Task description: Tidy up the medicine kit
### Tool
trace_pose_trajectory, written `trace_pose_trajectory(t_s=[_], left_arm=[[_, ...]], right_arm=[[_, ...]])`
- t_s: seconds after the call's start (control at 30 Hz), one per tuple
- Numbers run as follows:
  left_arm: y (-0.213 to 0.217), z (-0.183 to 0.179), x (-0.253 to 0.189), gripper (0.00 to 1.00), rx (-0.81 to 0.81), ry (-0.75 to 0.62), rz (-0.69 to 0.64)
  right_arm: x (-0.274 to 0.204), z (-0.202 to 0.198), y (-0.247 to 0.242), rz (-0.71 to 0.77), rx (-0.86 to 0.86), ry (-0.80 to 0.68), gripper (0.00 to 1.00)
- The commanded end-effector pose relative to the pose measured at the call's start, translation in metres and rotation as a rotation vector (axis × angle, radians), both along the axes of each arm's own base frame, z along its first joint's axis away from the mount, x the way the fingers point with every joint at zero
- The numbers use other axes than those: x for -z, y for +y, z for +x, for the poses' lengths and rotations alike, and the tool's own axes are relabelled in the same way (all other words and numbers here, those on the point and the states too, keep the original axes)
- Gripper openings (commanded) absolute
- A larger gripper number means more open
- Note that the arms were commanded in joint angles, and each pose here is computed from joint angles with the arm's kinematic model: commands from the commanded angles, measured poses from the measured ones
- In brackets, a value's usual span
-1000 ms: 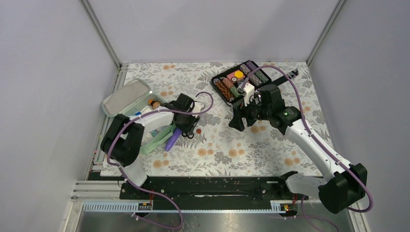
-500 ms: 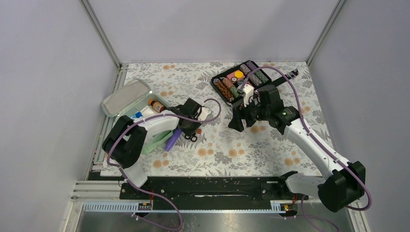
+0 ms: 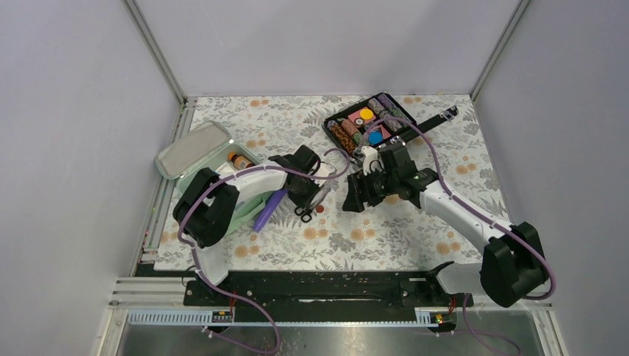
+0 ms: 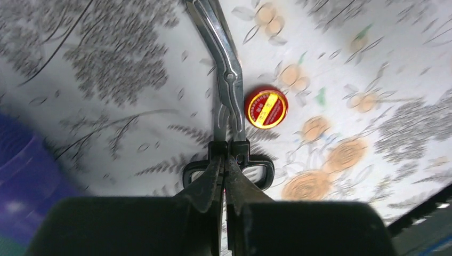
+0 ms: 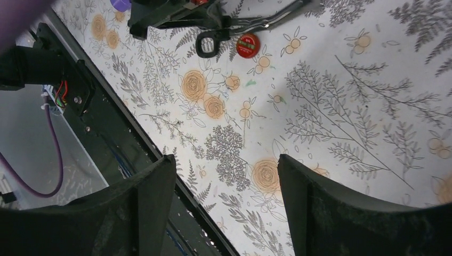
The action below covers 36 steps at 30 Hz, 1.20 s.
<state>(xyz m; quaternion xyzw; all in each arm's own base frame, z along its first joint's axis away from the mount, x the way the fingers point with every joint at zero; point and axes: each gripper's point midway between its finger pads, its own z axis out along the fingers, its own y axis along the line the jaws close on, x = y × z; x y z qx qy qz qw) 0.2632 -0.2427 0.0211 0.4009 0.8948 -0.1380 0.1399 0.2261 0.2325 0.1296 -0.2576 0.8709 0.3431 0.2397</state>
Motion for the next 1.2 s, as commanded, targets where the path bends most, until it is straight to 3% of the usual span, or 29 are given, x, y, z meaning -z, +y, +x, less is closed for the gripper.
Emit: trace_pose_trajectory(t_s=[0.0, 0.23, 0.47, 0.6, 0.7, 0.87, 1.17], left_arm=[[-0.032, -0.023, 0.008, 0.0, -0.057, 0.201, -0.098], [-0.059, -0.054, 0.005, 0.07, -0.168, 0.427, -0.283], [-0.032, -0.023, -0.03, 0.28, -0.367, 0.331, -0.423], [-0.004, -0.009, -0.036, 0.38, -0.511, 0.32, -0.434], [-0.003, -0.009, -0.037, 0.42, -0.523, 0.334, -0.453], [0.007, -0.009, -0.035, 0.44, -0.57, 0.285, -0.44], [0.018, -0.018, -0.005, 0.49, -0.719, 0.318, -0.396]], right_arm=[[0.004, 0.013, 0.014, 0.024, 0.056, 0.037, 0.76], [0.024, 0.027, 0.014, -0.029, 0.129, 0.089, 0.76], [0.047, 0.045, 0.018, -0.132, 0.205, 0.114, 0.74], [0.057, 0.054, 0.024, -0.237, 0.261, 0.094, 0.73], [0.066, 0.053, 0.029, -0.317, 0.302, 0.09, 0.74], [0.078, 0.051, 0.041, -0.393, 0.359, 0.122, 0.69], [0.104, 0.054, 0.033, -0.594, 0.587, 0.154, 0.61]])
